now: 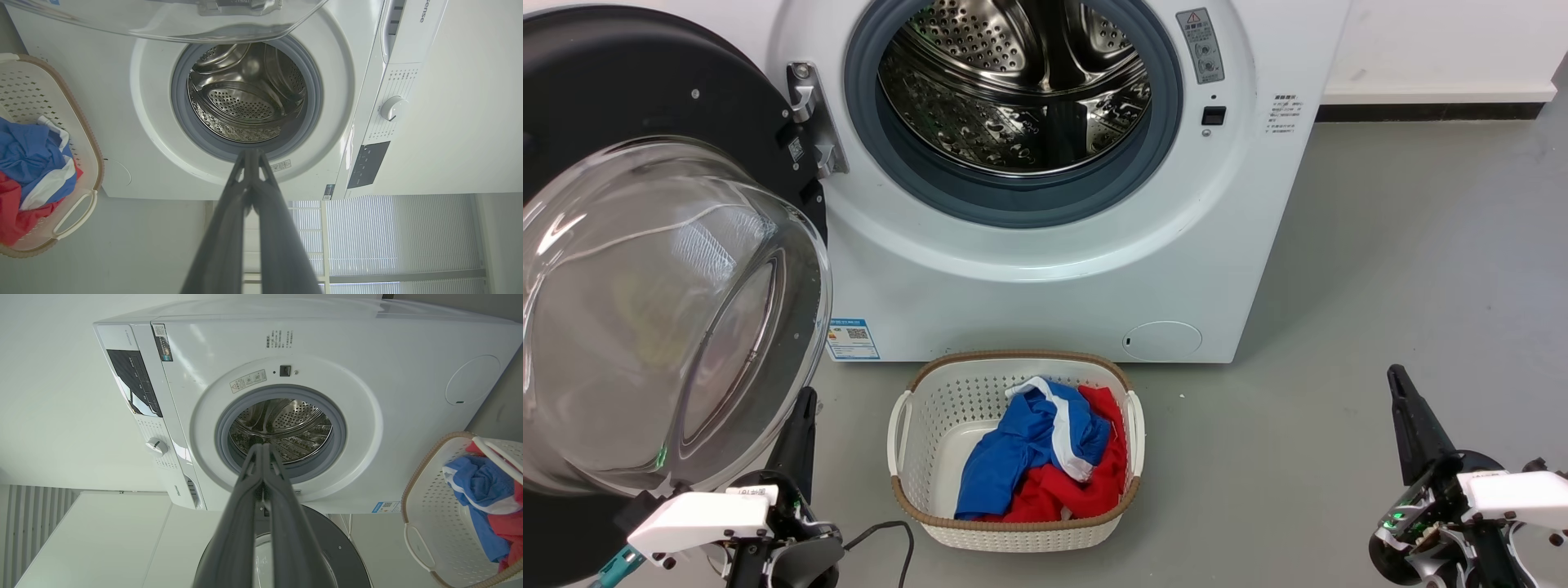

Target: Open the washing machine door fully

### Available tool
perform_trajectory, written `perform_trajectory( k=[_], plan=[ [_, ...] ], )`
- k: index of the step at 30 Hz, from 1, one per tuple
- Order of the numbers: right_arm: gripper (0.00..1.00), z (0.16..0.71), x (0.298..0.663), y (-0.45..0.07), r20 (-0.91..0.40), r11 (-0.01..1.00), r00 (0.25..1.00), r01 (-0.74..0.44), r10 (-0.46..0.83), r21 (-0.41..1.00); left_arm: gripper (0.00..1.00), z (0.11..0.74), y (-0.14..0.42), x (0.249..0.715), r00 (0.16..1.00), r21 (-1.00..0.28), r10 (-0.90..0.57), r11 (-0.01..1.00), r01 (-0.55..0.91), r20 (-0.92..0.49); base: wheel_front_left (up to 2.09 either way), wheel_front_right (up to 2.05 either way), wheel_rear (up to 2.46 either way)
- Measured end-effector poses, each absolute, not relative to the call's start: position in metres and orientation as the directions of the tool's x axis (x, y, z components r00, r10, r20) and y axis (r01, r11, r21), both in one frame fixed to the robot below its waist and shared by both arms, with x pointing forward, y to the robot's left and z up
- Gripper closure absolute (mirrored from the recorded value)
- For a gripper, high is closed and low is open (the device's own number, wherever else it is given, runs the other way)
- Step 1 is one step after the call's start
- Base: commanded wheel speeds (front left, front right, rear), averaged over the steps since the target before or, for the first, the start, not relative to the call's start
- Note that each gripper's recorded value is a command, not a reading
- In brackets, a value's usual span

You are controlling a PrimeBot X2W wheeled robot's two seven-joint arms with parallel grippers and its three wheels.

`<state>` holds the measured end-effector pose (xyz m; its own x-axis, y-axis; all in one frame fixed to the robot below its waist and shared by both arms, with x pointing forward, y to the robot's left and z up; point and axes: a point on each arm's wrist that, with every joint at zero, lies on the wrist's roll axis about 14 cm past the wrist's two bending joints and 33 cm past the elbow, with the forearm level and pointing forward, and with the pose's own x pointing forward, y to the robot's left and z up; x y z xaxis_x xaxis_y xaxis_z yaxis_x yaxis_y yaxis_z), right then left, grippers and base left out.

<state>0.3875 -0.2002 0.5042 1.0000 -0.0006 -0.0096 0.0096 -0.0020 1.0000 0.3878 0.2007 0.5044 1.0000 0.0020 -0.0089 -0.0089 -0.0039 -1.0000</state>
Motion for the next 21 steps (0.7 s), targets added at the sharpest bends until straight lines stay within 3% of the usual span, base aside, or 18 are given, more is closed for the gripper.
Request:
perform_trajectory(
  k=[21],
  plan=[
    [1.00,0.5042,0.3875,-0.2002,-0.010,-0.002,1.000,0.010,-0.001,1.000,1.00,0.5044,0.2007,0.3878,1.000,-1.000,0.002,-0.004,-0.009,-0.009,0.00,0.00,0.00]
  ],
)
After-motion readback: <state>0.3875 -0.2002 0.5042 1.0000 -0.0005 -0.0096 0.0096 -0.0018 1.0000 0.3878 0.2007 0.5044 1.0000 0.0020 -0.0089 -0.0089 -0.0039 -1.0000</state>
